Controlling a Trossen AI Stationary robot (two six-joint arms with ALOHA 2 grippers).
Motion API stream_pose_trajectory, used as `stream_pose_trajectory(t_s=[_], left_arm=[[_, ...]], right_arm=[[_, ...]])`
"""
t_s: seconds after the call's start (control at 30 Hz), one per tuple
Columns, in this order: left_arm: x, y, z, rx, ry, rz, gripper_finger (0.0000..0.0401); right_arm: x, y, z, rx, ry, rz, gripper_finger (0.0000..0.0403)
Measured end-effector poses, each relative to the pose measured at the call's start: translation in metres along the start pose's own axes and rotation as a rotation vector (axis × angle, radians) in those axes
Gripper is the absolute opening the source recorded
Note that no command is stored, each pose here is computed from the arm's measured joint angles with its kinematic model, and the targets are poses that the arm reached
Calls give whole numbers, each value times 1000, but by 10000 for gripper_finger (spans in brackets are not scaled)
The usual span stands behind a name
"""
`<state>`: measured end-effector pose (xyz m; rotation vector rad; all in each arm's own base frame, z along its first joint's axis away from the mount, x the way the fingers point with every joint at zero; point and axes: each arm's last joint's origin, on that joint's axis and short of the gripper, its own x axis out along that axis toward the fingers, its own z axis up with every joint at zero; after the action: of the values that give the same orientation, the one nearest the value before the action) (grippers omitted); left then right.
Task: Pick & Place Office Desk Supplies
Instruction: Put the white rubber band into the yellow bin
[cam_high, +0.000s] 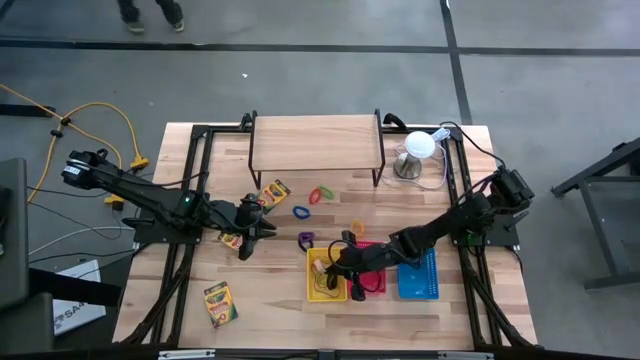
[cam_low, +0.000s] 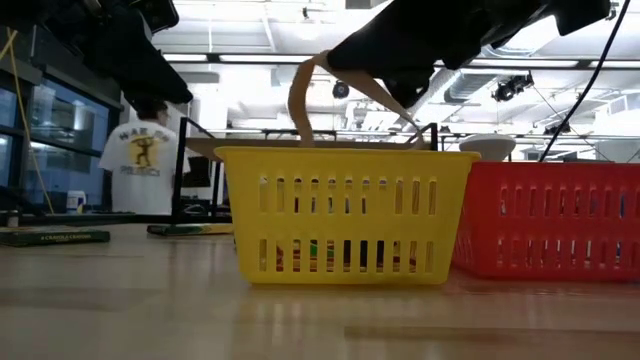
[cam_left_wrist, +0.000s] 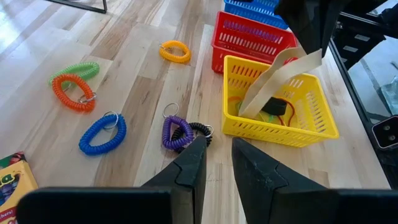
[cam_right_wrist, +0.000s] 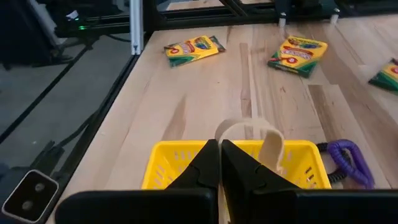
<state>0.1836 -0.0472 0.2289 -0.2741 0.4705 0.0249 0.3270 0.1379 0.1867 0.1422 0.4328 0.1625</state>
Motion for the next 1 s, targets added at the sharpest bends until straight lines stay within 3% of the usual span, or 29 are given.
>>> stream_pose_trajectory(t_s=[0.17, 0.33, 0.67, 1.0], left_arm=[[0, 0, 0, 0, 0, 0, 74], [0, 0, 0, 0, 0, 0, 74], [0, 0, 0, 0, 0, 0, 74], [0, 0, 0, 0, 0, 0, 74]], right_arm=[[7, -2, -8, 98, -4, -89, 2], [18, -2, -18, 214, -22, -88, 2], [20, 3, -19, 193, -60, -70, 4], [20, 3, -19, 192, -54, -64, 90]])
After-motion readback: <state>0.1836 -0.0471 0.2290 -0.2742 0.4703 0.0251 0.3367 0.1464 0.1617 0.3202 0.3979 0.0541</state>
